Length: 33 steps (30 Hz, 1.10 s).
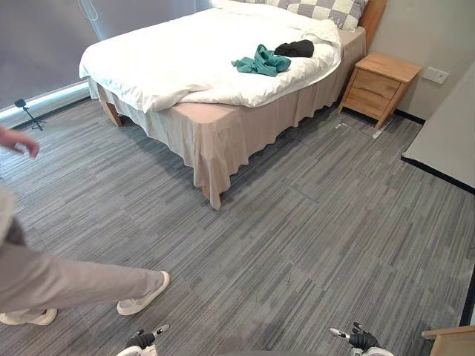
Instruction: Tidy the bed and pick cloth on bed and put in laundry
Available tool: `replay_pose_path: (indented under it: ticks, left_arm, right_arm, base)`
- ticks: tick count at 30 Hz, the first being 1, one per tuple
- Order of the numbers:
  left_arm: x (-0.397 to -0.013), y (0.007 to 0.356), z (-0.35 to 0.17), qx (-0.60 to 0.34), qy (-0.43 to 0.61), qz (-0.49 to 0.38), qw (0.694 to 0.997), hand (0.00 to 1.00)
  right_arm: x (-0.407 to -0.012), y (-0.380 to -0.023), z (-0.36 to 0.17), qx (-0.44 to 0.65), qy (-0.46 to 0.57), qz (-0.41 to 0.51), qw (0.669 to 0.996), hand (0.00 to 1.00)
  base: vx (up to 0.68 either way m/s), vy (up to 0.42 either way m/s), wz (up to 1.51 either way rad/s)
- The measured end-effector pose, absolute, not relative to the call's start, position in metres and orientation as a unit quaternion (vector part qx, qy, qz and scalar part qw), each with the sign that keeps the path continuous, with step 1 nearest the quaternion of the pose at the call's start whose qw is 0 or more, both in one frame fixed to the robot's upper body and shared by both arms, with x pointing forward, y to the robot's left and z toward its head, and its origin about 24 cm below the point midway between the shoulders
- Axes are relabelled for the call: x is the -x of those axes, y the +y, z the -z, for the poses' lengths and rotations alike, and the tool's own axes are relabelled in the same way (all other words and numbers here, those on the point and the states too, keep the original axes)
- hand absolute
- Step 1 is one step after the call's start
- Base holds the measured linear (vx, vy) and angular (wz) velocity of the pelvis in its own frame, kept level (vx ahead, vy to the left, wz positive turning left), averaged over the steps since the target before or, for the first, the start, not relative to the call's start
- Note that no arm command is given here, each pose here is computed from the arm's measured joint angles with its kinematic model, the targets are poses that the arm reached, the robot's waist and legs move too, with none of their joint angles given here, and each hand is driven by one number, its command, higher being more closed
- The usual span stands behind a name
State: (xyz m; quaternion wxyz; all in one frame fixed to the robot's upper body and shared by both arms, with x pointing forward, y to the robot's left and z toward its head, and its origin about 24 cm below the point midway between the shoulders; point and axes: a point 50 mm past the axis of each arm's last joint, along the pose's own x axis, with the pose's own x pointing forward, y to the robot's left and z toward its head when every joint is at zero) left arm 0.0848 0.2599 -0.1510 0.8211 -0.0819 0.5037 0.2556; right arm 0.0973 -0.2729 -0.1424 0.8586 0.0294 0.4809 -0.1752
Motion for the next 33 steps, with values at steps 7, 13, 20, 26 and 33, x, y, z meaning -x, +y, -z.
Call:
replay_pose_path:
  ticks: [7, 13, 20, 26, 33]
  left_arm:
    - [-0.086, 0.261, 0.150, 0.080, 0.498, -0.257, 0.825, 0.00]
    - [-0.086, 0.267, 0.148, 0.076, 0.492, -0.262, 0.827, 0.00]
    - [-0.084, 0.266, 0.149, 0.080, 0.493, -0.255, 0.828, 0.00]
    - [-0.080, 0.265, 0.150, 0.080, 0.498, -0.256, 0.825, 0.00]
    - [-0.087, 0.259, 0.150, 0.072, 0.498, -0.237, 0.831, 0.00]
  right_arm:
    - [-0.098, -0.275, 0.141, -0.026, 0.479, 0.175, 0.860, 0.00]
    - [-0.096, -0.275, 0.142, -0.028, 0.481, 0.171, 0.859, 0.00]
    - [-0.097, -0.274, 0.142, -0.028, 0.481, 0.169, 0.860, 0.00]
    - [-0.089, -0.275, 0.144, -0.028, 0.489, 0.172, 0.854, 0.00]
    - [-0.099, -0.271, 0.143, -0.031, 0.483, 0.160, 0.860, 0.00]
  base:
    - [-0.03, -0.023, 0.00]
    - [-0.04, -0.024, -0.01]
    - [0.00, 0.000, 0.00]
    - [-0.01, -0.007, -0.01]
    - [-0.04, 0.002, -0.13]
